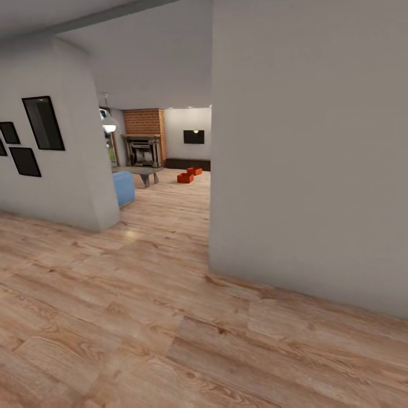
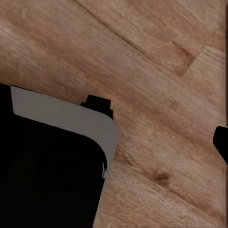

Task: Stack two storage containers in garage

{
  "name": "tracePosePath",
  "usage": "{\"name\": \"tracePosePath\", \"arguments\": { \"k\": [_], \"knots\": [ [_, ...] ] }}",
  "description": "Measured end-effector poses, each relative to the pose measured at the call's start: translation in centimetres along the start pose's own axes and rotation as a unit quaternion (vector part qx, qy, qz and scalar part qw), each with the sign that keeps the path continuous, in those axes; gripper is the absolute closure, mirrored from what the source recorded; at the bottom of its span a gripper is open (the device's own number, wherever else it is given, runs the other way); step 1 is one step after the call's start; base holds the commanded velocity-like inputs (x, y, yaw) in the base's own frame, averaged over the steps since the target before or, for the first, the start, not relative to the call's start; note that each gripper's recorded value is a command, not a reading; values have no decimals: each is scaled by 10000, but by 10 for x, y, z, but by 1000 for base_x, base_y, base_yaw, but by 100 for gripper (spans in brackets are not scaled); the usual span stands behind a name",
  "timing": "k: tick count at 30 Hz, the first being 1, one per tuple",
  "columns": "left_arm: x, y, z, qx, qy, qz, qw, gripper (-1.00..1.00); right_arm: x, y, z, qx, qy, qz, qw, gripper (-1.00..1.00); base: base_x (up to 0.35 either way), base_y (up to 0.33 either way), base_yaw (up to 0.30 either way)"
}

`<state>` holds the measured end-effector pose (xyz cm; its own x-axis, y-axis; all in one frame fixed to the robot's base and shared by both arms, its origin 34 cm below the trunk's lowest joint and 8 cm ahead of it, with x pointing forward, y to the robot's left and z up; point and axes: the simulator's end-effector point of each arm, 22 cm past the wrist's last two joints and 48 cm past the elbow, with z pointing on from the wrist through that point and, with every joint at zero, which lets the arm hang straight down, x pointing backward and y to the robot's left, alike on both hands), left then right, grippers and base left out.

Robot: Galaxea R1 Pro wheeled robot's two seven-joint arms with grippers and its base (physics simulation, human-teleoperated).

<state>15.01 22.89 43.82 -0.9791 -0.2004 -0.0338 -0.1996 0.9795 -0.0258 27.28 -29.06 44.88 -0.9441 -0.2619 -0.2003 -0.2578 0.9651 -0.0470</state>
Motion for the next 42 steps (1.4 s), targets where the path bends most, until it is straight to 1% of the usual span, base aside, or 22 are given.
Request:
{"name": "tracePosePath", "arguments": {
  "k": [7, 10, 11, 12, 13, 14, 15, 17, 19, 24, 35, 38, 42],
  "knots": [
    [0, 0, 0, -2, 0, 0, 10000, -100, 0, 0, 0, -4, 4, -17, 10000, -100, 325, 0, 0],
    [-1, 4, 0, -27, -13, -6, 10000, -100, 1, 0, 0, -3, 17, -8, 10000, -100, 325, 0, 0],
    [-4, 17, 0, -114, -33, -130, 9998, -100, 2, 2, 0, -14, 53, 6, 10000, -100, 325, 0, 0],
    [-5, 21, 0, -136, -38, -173, 9998, -100, 2, 2, 0, -18, 58, 9, 10000, -100, 325, 0, 0],
    [-5, 23, 0, -152, -42, -231, 9996, -100, 2, 3, 0, -21, 61, 10, 10000, -100, 325, 0, 0],
    [-6, 27, 0, -179, -52, -365, 9992, -100, 3, 3, 0, -25, 69, 13, 10000, -100, 325, 0, 0],
    [-7, 28, 0, -190, -56, -430, 9989, -100, 3, 4, 0, -27, 72, 14, 10000, -100, 325, 0, 0],
    [-8, 32, 0, -213, -73, -640, 9977, -100, 3, 4, 0, -30, 82, 16, 10000, -100, 325, 0, 0],
    [-10, 33, 0, -216, -90, -725, 9971, -100, 5, 3, 0, -26, 97, 17, 9999, -100, 325, 0, 0],
    [-12, 33, 0, -214, -113, -796, 9965, -100, 23, 7, -1, -45, 211, 18, 9998, -100, 325, 0, 0],
    [-12, 33, 0, -211, -98, -814, 9964, -100, 48, 13, -4, -83, 416, 19, 9991, -100, 325, 0, 1],
    [-12, 32, 0, -209, -100, -812, 9964, -100, 48, 13, -4, -81, 397, 24, 9992, -100, 325, 0, 85],
    [-13, 32, 0, -204, -114, -808, 9965, -100, 46, 12, -4, -75, 372, 23, 9993, -100, 325, 0, 233]
  ]
}}
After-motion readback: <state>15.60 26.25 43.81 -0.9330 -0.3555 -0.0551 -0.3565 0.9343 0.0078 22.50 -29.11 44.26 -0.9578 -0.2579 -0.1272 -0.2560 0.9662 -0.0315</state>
